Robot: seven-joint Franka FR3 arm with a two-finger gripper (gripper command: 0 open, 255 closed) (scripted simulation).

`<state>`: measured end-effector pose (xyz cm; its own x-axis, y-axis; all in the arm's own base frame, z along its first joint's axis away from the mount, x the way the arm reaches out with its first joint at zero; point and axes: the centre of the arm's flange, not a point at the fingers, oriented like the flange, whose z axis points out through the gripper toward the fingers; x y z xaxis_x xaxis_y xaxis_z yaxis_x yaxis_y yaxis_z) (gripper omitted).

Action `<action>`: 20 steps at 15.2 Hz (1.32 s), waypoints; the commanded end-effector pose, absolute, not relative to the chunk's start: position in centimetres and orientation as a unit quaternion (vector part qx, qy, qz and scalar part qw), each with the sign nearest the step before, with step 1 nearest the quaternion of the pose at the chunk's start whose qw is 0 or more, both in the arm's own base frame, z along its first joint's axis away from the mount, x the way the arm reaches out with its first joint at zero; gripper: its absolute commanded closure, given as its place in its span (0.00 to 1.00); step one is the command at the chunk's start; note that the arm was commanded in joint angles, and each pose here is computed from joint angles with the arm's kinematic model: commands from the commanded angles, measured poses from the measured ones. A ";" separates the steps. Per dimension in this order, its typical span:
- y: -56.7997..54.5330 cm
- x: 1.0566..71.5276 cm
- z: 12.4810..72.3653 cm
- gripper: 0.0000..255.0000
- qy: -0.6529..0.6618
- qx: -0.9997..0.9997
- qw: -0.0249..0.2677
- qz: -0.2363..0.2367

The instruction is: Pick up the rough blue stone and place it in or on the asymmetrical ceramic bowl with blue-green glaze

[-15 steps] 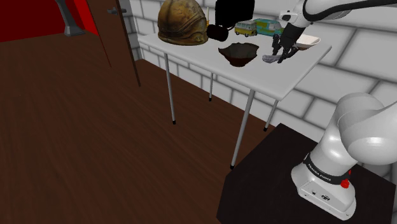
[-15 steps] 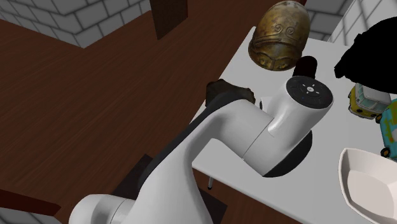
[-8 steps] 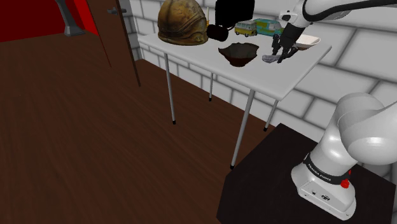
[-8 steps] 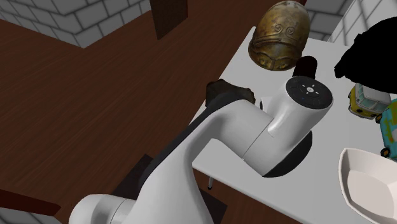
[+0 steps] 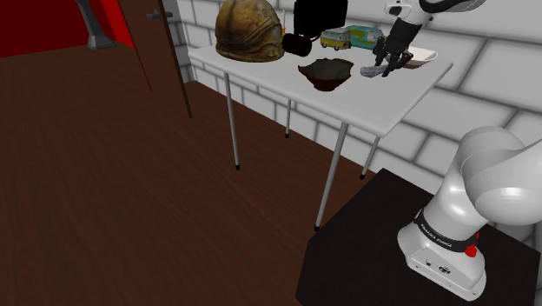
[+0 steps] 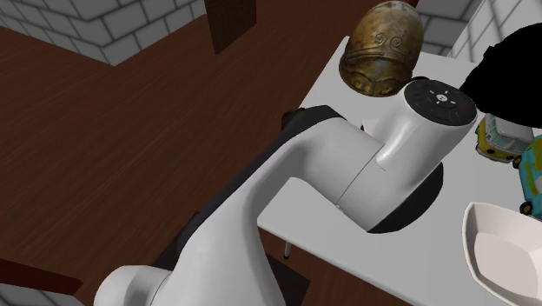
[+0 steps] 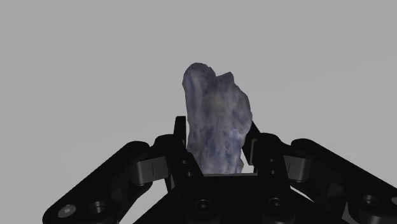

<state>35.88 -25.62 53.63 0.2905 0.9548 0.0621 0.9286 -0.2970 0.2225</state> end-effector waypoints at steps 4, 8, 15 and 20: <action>-25.5 36.0 56.4 1.00 0.589 0.800 0.072 0.091; -25.5 36.0 58.5 1.00 0.589 0.800 0.072 0.091; -25.5 36.0 62.2 1.00 0.589 0.800 0.072 0.091; -25.5 36.0 64.8 1.00 0.589 0.800 0.072 0.091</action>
